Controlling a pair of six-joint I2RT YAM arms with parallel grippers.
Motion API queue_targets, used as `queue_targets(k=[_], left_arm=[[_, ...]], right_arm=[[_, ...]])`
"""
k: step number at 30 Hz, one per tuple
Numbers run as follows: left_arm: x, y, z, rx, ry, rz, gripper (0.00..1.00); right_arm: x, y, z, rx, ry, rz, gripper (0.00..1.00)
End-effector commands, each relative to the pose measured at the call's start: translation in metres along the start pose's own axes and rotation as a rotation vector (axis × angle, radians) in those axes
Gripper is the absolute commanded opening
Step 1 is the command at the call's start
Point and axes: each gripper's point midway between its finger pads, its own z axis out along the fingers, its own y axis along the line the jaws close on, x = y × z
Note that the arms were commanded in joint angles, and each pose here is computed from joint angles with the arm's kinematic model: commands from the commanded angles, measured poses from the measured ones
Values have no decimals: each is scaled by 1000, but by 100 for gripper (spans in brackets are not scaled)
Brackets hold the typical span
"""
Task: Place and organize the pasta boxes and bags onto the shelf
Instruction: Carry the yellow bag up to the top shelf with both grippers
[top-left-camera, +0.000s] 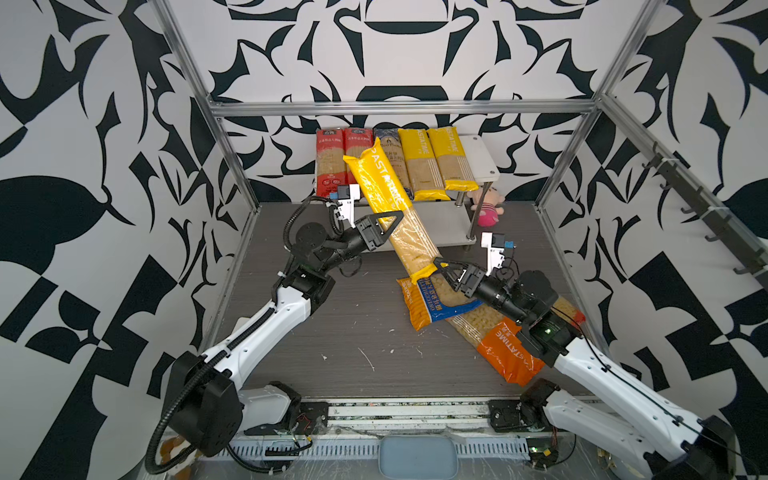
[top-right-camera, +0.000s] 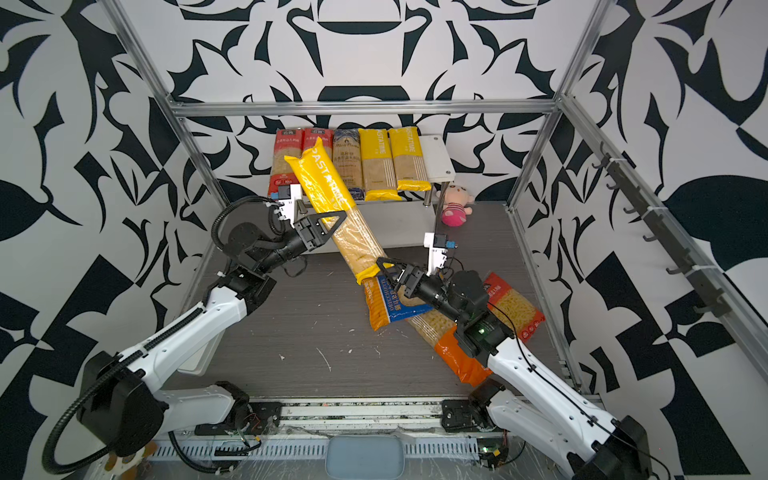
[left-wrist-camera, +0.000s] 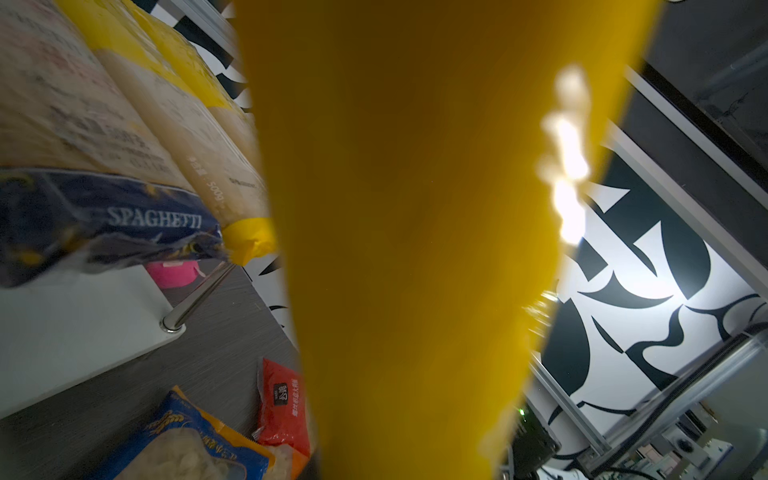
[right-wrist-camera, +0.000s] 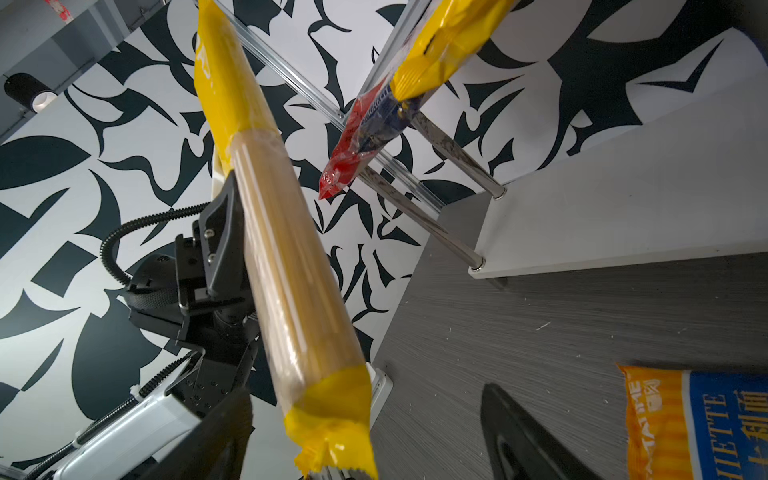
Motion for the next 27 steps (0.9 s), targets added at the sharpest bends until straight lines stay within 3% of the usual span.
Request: queue_targets(k=[1,5,14,18,22,27], left_arm=[[-38,-57,6,176,-128,73,19],[-36,-61,15,188,-132,56,20],[-37,-64,20,204,-142,5,21],[-35,-63,22,202,-128,-8,22],[-34,-63,22,195,-121,-9,29],[-36,-64,20,171,-127,6,46]], right_arm=[[-13,18,5,-68,-89,-12,89],[-18,26,18,-145,-157,-3,85],[-40,26,17,-270,-358,64,61],[-42,28,21,-304,-368,82,40],[-44,33,21,-325,-378,86,26],[-57,48,16,-359,-422,60,13]])
